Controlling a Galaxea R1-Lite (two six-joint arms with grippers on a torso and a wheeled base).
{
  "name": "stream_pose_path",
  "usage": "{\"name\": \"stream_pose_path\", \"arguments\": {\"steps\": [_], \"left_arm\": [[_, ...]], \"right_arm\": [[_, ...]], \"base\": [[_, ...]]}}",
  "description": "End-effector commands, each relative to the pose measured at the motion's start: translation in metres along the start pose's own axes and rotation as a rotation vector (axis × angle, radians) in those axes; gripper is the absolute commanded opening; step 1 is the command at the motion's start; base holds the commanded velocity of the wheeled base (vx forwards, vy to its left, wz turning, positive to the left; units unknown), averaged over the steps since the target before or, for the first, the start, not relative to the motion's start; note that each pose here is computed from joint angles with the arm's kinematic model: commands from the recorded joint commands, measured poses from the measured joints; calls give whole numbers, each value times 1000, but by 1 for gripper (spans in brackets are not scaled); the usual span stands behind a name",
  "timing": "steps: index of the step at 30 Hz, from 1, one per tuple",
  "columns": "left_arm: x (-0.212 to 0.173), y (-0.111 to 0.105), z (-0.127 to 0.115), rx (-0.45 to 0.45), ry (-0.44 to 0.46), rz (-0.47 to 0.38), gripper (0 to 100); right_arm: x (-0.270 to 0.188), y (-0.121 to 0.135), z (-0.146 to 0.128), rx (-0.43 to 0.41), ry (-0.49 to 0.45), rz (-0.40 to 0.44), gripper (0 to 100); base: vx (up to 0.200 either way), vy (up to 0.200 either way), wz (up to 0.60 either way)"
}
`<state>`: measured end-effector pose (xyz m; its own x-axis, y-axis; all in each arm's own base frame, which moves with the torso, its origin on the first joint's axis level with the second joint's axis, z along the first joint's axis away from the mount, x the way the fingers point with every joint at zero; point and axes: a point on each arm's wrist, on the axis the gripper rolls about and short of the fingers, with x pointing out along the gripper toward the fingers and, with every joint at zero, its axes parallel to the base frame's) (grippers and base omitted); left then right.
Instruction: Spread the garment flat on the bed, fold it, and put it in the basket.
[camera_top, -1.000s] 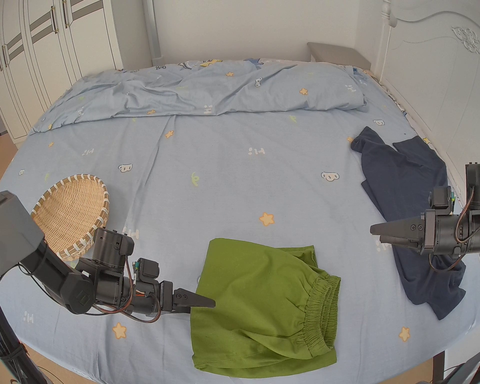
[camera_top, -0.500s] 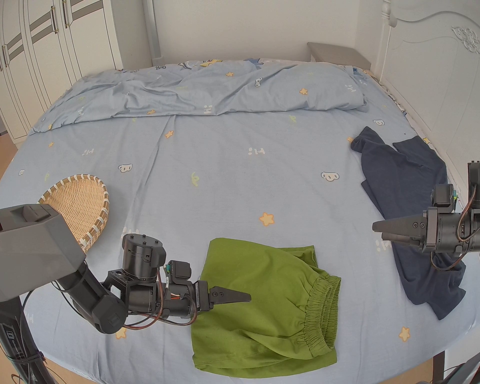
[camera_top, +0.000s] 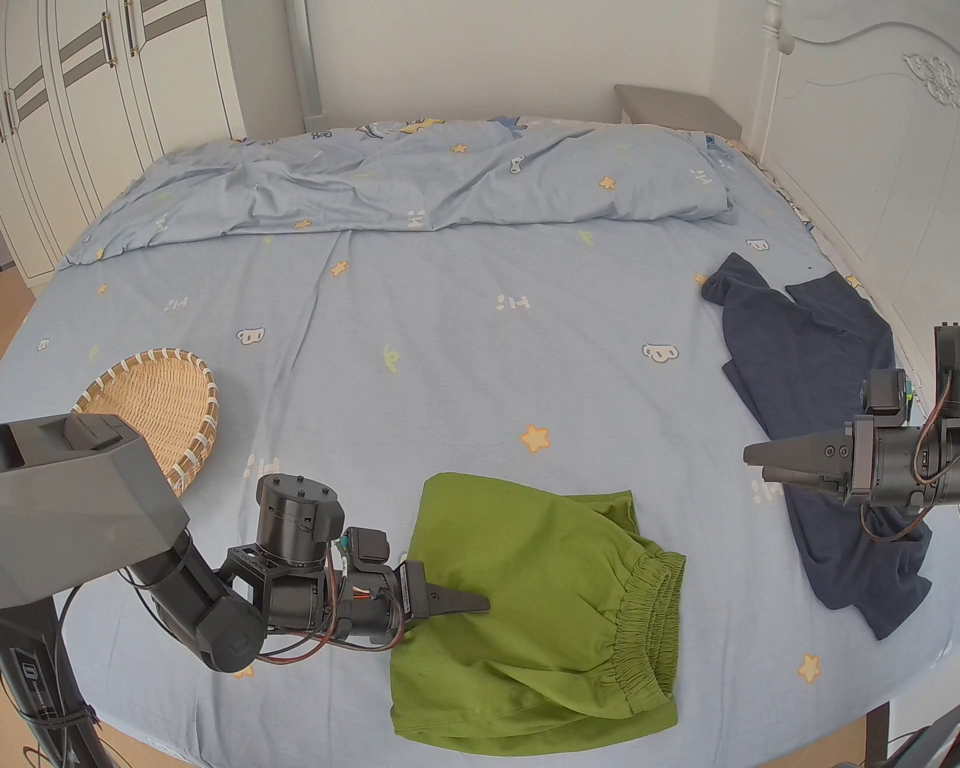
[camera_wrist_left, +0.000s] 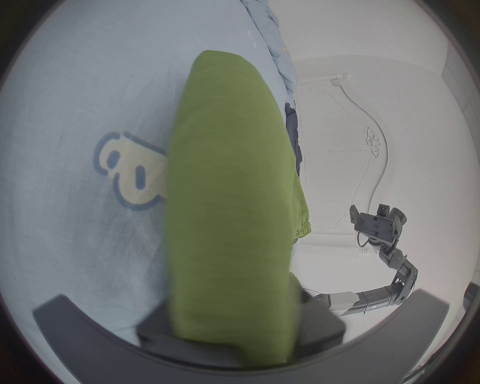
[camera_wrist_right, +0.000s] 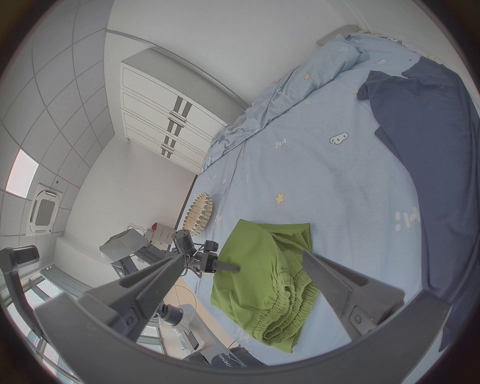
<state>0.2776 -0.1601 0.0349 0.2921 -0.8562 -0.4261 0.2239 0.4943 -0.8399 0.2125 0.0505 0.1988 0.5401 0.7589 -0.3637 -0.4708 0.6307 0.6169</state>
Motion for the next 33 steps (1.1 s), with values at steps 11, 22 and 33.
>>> {"name": "stream_pose_path", "arguments": {"steps": [11, 22, 33], "left_arm": [[-89, -33, 56, -78, -90, -122, 0], [-138, -45, 92, -86, -174, -46, 0], [-146, -44, 97, -81, -159, -7, 0]], "right_arm": [[0, 1, -1, 2, 5, 2, 100], [1, 0, 0, 6, 8, -1, 100], [1, 0, 0, 10, 7, -1, 100]], "base": [[0, 0, 0], [0, 0, 0], [0, 91, 0]]}}
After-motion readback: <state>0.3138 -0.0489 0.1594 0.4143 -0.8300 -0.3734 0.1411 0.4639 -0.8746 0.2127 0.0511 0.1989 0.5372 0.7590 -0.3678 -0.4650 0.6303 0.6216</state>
